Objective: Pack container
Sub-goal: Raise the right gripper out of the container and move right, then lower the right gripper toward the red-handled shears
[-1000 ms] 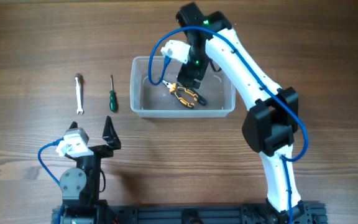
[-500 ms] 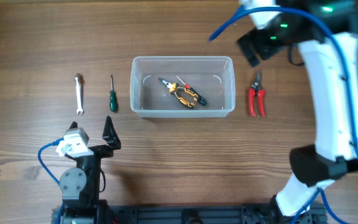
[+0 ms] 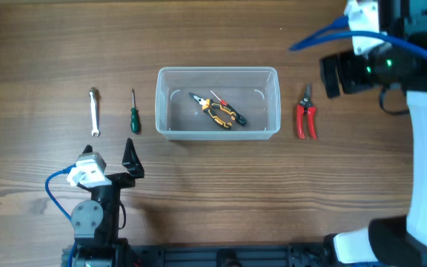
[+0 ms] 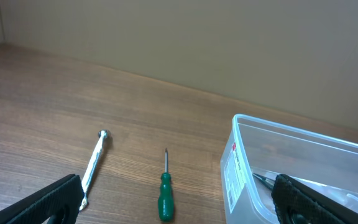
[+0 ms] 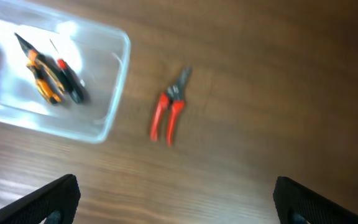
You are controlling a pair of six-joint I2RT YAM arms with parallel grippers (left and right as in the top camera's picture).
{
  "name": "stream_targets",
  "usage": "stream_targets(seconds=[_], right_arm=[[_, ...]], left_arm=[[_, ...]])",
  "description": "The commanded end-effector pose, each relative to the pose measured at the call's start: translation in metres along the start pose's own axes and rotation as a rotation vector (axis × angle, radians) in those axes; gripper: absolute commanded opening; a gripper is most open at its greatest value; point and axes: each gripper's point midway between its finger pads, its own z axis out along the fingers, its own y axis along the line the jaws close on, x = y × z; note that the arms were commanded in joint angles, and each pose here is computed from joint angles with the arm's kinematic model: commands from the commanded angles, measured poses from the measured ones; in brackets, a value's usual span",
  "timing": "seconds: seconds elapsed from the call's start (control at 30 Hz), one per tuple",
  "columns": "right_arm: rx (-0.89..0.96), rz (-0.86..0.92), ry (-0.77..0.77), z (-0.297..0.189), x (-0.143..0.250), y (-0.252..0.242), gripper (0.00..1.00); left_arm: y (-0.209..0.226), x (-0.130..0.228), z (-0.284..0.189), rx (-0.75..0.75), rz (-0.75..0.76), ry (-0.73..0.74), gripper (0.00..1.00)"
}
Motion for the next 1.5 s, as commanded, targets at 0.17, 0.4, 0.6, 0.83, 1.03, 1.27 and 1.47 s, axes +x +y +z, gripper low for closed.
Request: stream_targets(seconds=[0.17,0.4,0.6,0.83,1.03,1.27,1.47], right_arm=[[0.007,0.089,0.172,0.078,0.035,-0.027,1.0],[-0.164,0.066,0.189,0.138,0.054,-0.002,1.0],[-0.213,0.107,0.169,0.171,0.062,0.01,1.0],[-0.137,0.117,0.204,0.198,0.076,0.001,1.0],[-0.039,0.155,0.269,0.223,0.085,-0.017,1.0],[-0.059,0.16,0.35,0.253,0.099,-0.014,1.0],[-0.054,0.18,0.359,0.261,0.102,-0.021,1.0]], left_arm=[[0.001,0.0,0.0,0.0,-0.006,-0.006,1.0],[0.001,0.0,0.0,0.0,-0.006,-0.006,1.0],[0.001,0.0,0.0,0.0,-0.006,-0.006,1.0],[0.001,0.0,0.0,0.0,-0.006,-0.006,1.0],[0.001,0.0,0.0,0.0,-0.006,-0.006,1.0],[0.001,0.0,0.0,0.0,-0.006,-0.006,1.0],[0.001,0.0,0.0,0.0,-0.006,-0.006,1.0]])
